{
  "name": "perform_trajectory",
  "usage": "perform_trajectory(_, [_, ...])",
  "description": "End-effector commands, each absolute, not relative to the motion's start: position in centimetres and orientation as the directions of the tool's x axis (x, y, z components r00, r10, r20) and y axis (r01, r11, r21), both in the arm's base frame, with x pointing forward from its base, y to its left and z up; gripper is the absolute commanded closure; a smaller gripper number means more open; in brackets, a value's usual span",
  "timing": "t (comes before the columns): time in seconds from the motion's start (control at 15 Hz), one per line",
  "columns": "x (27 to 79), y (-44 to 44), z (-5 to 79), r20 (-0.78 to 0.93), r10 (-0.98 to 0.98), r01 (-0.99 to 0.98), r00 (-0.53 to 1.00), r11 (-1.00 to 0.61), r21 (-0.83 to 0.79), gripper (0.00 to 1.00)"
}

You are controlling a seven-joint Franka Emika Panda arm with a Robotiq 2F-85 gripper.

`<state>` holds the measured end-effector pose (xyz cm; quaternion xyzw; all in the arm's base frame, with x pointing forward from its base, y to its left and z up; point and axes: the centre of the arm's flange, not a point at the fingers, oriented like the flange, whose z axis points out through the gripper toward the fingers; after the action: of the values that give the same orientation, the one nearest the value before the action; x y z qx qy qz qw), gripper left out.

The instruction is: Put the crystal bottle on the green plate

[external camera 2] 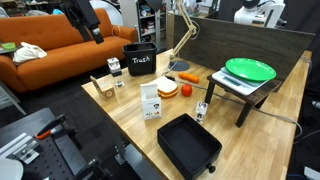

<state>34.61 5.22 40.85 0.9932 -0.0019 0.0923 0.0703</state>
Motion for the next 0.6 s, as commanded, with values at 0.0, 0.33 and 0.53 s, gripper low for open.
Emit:
perform_trajectory(0.0, [33.9,0.6,40.3,0.195,-0.031,-0.061,0.98,-0.987,0.149,0.0])
perform_trajectory(0.33, [35.6,-8.1,39.9,0.17,-0.093,-0.119,0.981,-0.982,0.148,0.0])
perform_trajectory(0.53, [34.6,-9.2,39.9,0.16,-0.123,-0.145,0.979,-0.981,0.132,0.0])
